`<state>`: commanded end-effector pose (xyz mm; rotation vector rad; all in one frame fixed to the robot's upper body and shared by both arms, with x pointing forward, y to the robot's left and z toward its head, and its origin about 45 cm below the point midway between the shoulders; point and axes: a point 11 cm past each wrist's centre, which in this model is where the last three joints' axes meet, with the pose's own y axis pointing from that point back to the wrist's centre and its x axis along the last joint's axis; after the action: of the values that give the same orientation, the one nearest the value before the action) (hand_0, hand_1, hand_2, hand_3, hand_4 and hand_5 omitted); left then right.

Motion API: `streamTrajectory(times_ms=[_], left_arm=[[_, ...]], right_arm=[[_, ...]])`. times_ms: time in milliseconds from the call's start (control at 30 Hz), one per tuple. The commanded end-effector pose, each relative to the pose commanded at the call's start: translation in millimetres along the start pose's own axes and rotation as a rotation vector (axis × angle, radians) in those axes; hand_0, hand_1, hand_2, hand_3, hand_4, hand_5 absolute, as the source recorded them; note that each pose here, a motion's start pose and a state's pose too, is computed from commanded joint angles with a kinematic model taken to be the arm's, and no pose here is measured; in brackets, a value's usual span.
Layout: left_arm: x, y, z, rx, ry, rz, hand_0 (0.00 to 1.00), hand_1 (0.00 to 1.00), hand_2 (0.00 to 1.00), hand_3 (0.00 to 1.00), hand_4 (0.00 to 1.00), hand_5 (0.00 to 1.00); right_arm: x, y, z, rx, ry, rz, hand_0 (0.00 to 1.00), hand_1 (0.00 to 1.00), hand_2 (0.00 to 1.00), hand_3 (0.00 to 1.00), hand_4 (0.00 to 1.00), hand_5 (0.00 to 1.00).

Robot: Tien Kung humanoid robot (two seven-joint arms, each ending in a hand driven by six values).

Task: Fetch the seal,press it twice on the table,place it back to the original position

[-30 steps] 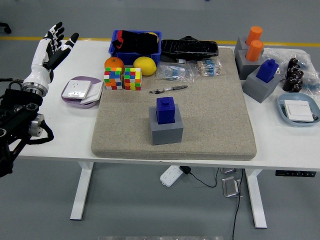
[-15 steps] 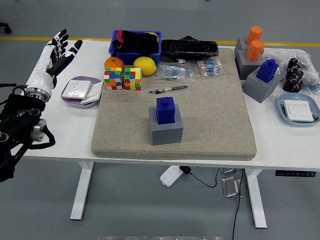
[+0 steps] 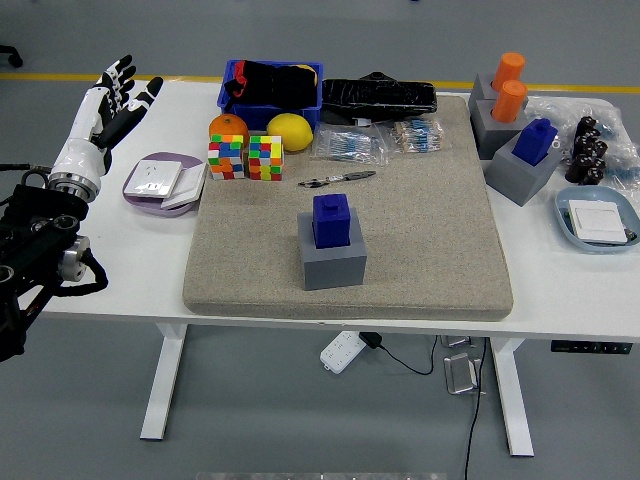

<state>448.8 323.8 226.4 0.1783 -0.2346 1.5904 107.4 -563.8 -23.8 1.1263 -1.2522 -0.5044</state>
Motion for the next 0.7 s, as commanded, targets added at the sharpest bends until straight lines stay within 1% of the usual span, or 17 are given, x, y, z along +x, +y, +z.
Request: streamTrajectory(times_ms=[200, 367, 567, 700], left_arm=[[-5.3, 1.6, -1.4, -0.001, 0.003, -0.012, 0.998, 0.995, 0.976, 0.979, 0.854, 0.620], [-6.4, 0.9, 0.2, -0.006, 0.001, -0.016, 0.998, 0.994, 0.975, 0.978, 0.853, 0.619], [-8.7, -0.2, 3.7, -0.015, 0.005, -0.022, 0.998, 0.995, 0.975, 0.977, 0.854, 0.621], [-10.2, -0.3, 6.1, -0.021, 0.009, -0.027, 0.998, 0.995, 0.975, 0.976, 0.850, 0.620]], right_arm=[[-1.4, 0.2, 3.1, -0.004, 0.005, -0.003, 0.782, 0.698, 0.685, 0.640, 0.759, 0.542], [0.0, 0.6, 4.5, -0.005, 0.004, 0.000, 0.782, 0.698, 0.685, 0.640, 0.759, 0.542], [4.9, 2.0, 13.5, -0.020, -0.005, 0.015, 0.783, 0.698, 0.686, 0.640, 0.759, 0.542], [9.2, 2.9, 13.8, -0.014, -0.021, 0.026, 0.783, 0.700, 0.689, 0.640, 0.759, 0.543]])
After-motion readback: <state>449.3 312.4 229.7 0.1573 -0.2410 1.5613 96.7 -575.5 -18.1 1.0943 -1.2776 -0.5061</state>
